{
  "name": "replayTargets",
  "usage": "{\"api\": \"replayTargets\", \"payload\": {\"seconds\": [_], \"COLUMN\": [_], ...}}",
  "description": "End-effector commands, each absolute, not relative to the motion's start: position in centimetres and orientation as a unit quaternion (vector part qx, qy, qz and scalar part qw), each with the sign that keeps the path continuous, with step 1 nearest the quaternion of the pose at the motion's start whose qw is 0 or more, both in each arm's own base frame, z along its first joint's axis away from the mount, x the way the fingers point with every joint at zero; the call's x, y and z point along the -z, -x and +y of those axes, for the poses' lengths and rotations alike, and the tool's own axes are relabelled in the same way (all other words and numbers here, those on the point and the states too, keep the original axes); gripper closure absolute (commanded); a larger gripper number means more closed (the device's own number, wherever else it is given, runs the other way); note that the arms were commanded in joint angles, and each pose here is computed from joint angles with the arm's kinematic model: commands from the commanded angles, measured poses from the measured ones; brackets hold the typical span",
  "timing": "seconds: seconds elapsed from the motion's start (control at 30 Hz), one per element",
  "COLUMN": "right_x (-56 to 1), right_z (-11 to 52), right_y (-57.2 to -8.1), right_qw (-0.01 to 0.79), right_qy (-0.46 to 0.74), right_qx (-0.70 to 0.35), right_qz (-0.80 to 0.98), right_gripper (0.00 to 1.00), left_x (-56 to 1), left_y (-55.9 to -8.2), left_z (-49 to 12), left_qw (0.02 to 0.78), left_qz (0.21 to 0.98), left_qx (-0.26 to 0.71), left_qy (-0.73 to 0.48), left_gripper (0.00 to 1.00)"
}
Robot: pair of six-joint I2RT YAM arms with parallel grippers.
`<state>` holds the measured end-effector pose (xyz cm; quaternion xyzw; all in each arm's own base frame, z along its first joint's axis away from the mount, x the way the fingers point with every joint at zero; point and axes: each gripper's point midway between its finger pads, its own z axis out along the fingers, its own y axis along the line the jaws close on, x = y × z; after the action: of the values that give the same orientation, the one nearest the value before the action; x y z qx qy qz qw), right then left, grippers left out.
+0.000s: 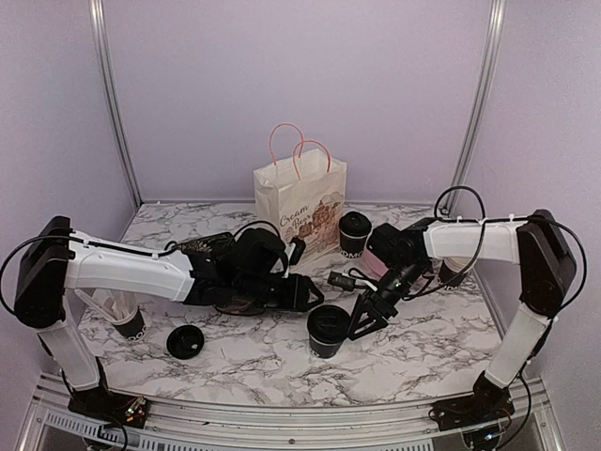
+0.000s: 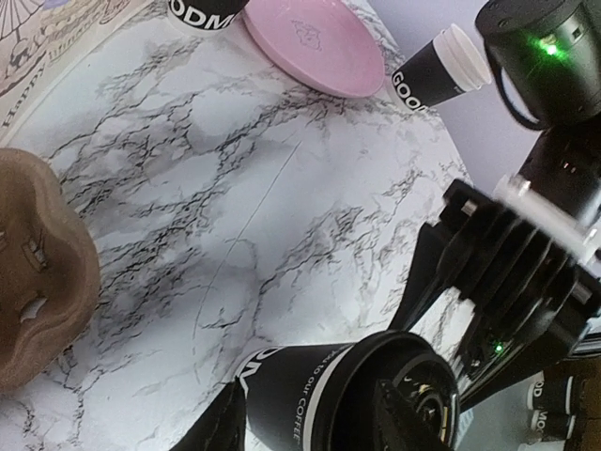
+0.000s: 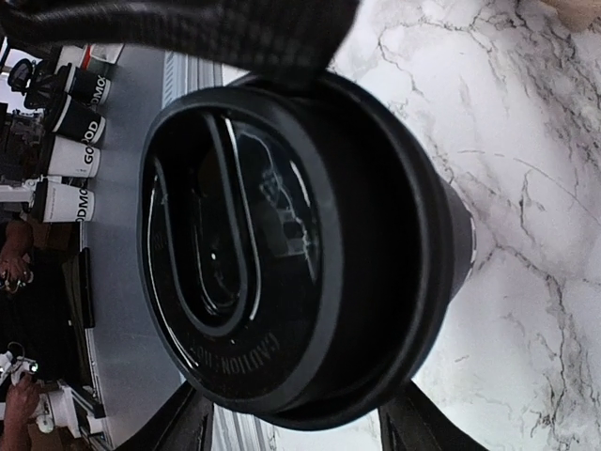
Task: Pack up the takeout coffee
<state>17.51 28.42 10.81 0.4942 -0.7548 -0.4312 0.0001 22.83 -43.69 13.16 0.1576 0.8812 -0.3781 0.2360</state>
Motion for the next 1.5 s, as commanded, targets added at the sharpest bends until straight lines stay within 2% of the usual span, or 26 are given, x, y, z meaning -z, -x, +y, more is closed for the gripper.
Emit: {"api": "replayTargets", "payload": {"seconds": [0.0, 0.2, 0.33, 0.5, 0.6, 1.27, 1.47], "right_x": [-11.8, -12.2, -12.5, -13.3, -13.1, -12.6, -11.5], "right_z": [28.0, 27.2, 26.7, 26.2, 26.1, 27.7, 28.1], "right_y": [-16.9, -17.2, -18.4, -21.6, -22.5, -22.1, -21.8], "right_qw": [-0.025, -0.038, -0.048, -0.067, -0.059, -0.009, 0.01], "right_qy": [-0.52, -0.526, -0.517, -0.471, -0.452, -0.434, -0.431], "right_qx": [0.432, 0.408, 0.406, 0.42, 0.433, 0.487, 0.486], "right_qz": [-0.736, -0.745, -0.752, -0.773, -0.778, -0.758, -0.76], "right_gripper": [0.4, 0.36, 0.35, 0.47, 0.5, 0.45, 0.52], "left_x": [-14.7, -15.1, -14.3, -13.1, -13.4, -12.3, -11.1], "left_y": [-23.8, -23.6, -22.3, -20.5, -20.2, -20.3, -20.0], "left_z": [-44.6, -41.9, -39.9, -39.3, -40.1, -42.6, -42.6], "left_qw": [0.258, 0.267, 0.238, 0.188, 0.18, 0.157, 0.143], "left_qz": [0.871, 0.883, 0.895, 0.894, 0.882, 0.879, 0.884], "left_qx": [0.383, 0.361, 0.366, 0.404, 0.433, 0.445, 0.438], "left_qy": [-0.166, -0.135, -0.089, -0.048, -0.044, -0.071, -0.073], "left_gripper": [0.48, 0.42, 0.41, 0.44, 0.47, 0.53, 0.54]}}
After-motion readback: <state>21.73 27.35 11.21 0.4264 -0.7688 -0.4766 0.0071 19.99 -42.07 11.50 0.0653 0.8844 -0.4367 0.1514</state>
